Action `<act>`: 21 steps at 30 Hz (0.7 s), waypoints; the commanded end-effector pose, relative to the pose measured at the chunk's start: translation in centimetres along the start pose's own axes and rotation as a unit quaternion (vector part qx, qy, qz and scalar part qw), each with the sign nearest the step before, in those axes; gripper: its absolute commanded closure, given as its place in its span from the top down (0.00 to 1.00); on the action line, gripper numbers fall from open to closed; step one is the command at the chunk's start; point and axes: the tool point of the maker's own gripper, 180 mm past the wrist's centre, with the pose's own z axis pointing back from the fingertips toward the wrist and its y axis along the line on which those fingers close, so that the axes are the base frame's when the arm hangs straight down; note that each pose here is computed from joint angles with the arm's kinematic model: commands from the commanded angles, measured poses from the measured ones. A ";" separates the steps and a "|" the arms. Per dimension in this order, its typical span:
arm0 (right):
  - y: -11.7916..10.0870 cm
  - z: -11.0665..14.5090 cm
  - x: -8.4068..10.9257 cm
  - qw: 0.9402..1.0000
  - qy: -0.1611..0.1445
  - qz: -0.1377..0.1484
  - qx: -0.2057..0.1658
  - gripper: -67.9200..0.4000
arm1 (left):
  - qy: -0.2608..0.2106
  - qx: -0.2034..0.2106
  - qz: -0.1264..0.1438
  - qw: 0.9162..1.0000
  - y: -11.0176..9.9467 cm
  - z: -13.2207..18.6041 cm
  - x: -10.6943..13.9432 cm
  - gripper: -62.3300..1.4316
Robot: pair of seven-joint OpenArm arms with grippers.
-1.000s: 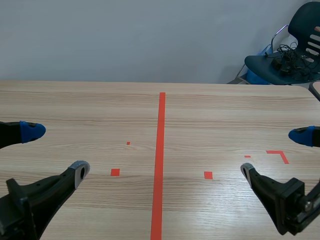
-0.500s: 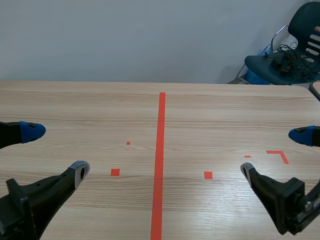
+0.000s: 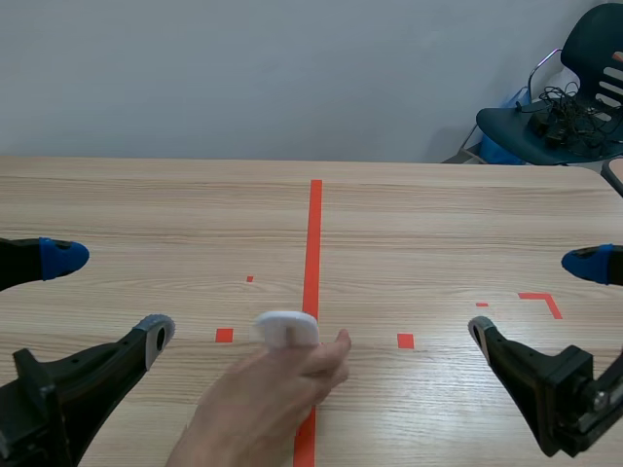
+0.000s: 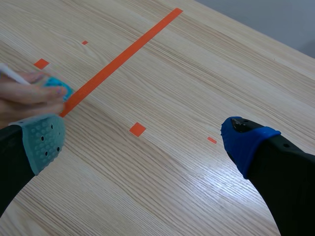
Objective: Do the leaf sorting experiment
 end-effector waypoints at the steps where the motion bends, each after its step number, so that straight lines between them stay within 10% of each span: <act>1: -0.5 -0.1 1.1 1.000 -0.020 0.006 -0.006 1.00 | -0.013 0.002 0.000 1.000 0.1 -0.1 0.6 1.00; 21: -1.0 -0.8 1.4 0.998 -0.017 0.064 -0.008 1.00 | -0.014 0.002 0.001 1.000 0.1 -0.1 0.6 1.00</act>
